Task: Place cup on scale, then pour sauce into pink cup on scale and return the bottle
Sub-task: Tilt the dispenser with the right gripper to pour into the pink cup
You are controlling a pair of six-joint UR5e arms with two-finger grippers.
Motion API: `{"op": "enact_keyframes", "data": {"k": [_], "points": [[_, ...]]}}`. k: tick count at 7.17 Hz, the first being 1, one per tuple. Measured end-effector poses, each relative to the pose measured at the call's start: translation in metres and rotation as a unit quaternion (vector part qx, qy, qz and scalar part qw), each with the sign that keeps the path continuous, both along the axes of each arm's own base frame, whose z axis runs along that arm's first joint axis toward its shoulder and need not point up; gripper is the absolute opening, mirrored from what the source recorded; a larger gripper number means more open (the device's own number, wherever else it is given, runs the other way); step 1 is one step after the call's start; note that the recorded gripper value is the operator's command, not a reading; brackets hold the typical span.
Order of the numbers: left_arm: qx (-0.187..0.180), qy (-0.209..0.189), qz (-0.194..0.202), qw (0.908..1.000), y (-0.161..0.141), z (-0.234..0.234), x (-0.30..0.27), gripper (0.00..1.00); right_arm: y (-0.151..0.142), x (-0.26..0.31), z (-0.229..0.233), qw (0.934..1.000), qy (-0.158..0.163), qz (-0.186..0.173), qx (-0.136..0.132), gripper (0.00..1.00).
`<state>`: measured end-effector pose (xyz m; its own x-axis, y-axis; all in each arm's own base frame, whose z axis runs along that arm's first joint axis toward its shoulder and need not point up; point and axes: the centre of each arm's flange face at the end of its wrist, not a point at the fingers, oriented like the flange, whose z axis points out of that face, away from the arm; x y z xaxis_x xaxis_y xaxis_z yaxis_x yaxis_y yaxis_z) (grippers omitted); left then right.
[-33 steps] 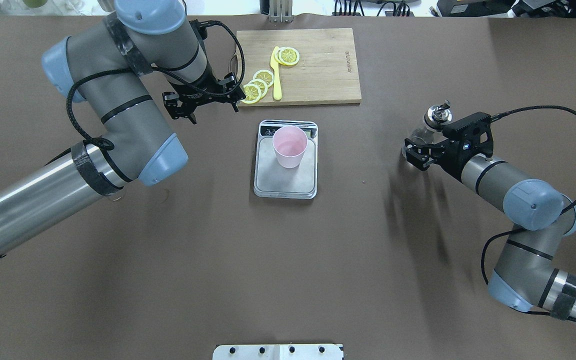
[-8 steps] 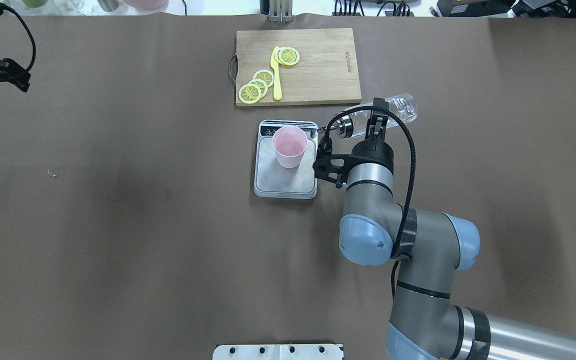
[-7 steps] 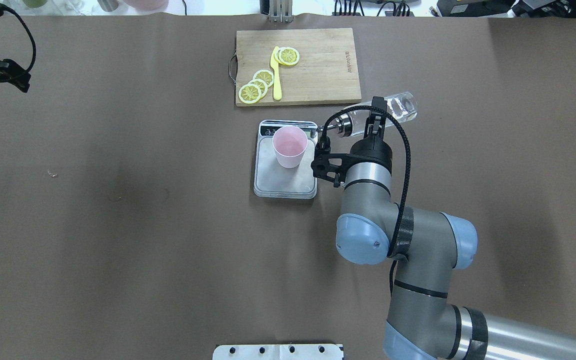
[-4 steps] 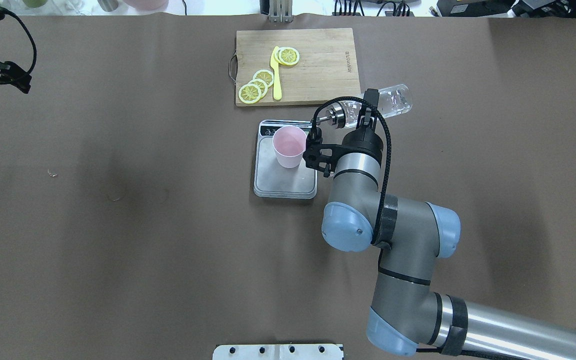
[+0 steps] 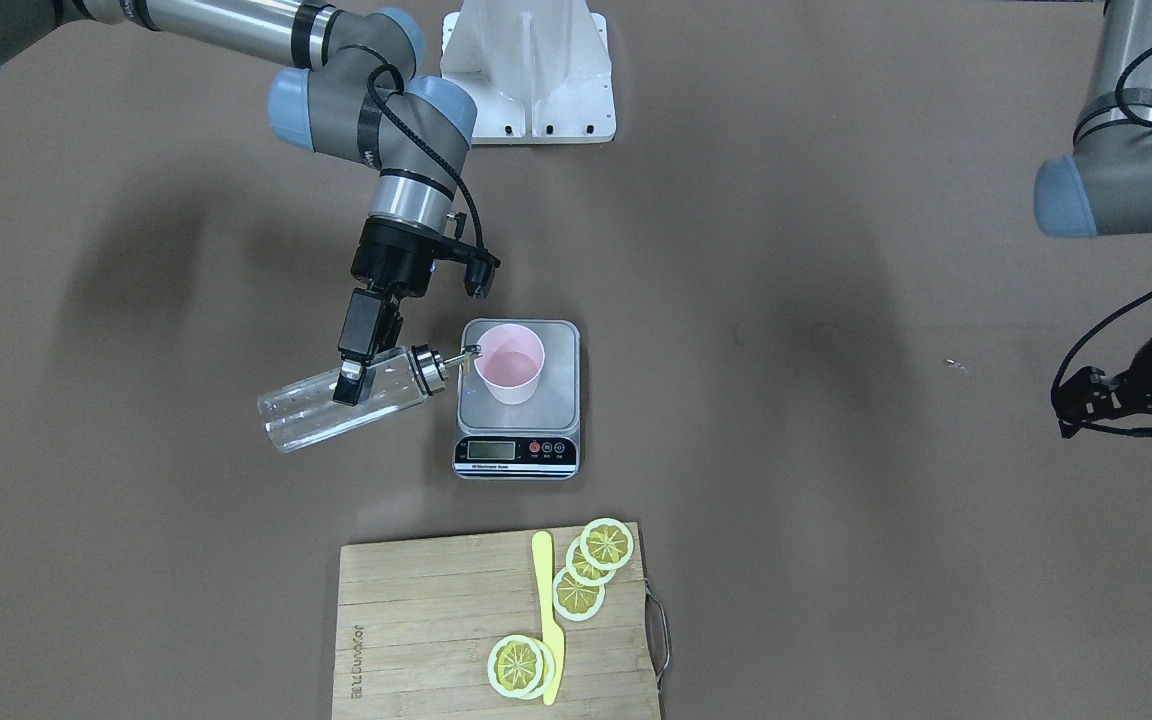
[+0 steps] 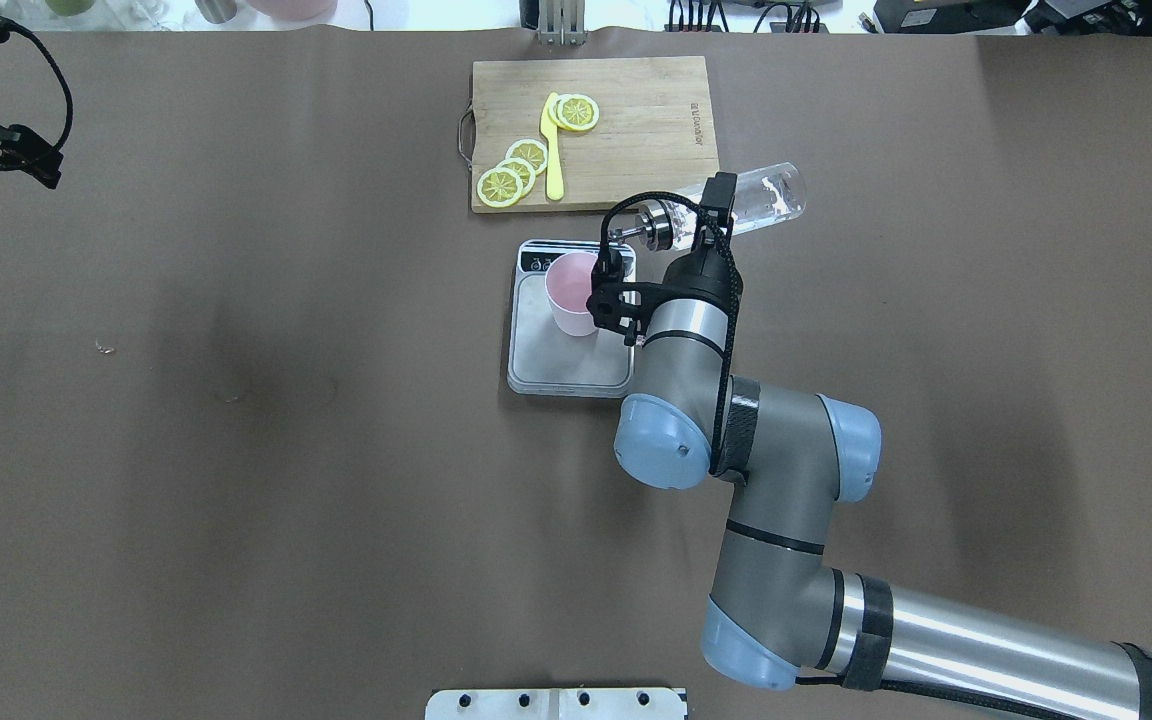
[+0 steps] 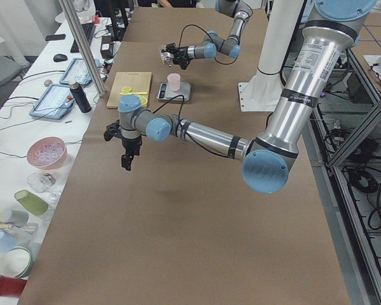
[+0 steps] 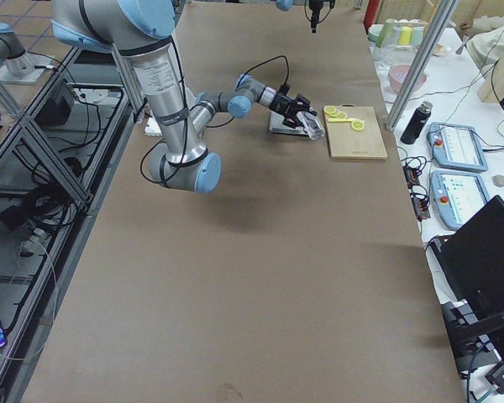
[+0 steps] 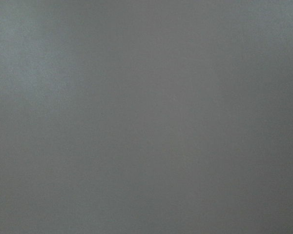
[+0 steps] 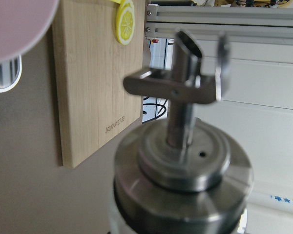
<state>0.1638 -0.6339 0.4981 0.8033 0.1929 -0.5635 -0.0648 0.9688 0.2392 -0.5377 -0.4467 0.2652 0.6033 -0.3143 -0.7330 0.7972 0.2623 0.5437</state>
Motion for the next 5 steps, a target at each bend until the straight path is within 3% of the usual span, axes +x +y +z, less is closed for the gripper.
{"op": "enact_keyframes", "data": {"k": [5], "points": [[-0.002, -0.001, 0.001, 1.0, -0.004, 0.019, 0.002, 0.99, 0.01, -0.006, -0.008, 0.995, 0.078, 0.023, 0.057, 0.0]]}}
